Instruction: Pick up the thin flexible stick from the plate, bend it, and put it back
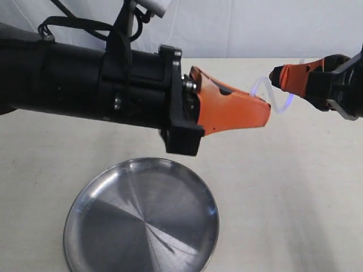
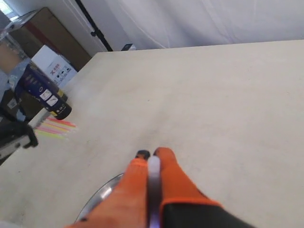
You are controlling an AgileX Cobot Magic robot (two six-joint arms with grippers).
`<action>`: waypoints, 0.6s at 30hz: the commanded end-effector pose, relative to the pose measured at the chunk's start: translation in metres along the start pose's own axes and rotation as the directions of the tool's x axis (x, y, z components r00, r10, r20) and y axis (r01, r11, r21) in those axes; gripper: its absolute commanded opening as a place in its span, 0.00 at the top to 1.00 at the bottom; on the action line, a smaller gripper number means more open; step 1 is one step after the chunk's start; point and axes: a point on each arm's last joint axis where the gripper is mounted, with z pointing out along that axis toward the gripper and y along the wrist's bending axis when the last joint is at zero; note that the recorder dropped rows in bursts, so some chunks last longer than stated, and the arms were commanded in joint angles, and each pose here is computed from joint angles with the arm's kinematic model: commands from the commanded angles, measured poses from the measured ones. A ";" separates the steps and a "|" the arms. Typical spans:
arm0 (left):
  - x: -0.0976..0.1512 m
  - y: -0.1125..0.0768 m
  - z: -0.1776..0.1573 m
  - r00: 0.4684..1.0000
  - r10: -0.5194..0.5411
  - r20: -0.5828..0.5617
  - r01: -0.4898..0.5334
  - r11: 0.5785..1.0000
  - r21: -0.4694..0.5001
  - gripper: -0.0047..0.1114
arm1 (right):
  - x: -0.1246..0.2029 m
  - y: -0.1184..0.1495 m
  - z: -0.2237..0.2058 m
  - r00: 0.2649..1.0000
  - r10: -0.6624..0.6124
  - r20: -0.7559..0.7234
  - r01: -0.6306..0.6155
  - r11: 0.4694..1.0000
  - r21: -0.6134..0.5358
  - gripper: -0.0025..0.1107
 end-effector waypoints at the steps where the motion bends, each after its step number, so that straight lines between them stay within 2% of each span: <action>1: -0.005 0.016 0.000 0.999 -0.023 0.049 0.031 0.987 -0.160 0.96 | 0.006 0.015 -0.001 0.999 0.006 -0.052 -0.014 0.989 -0.147 0.99; 8: -0.005 0.025 -0.002 0.998 -0.027 0.055 0.041 0.964 -0.265 0.96 | 0.006 0.018 -0.002 0.998 0.011 -0.059 -0.022 0.983 -0.181 0.99; 18: -0.005 0.026 -0.003 0.998 -0.027 0.056 0.041 0.960 -0.278 0.96 | 0.008 0.023 -0.003 0.997 0.006 -0.081 -0.024 0.973 -0.230 0.99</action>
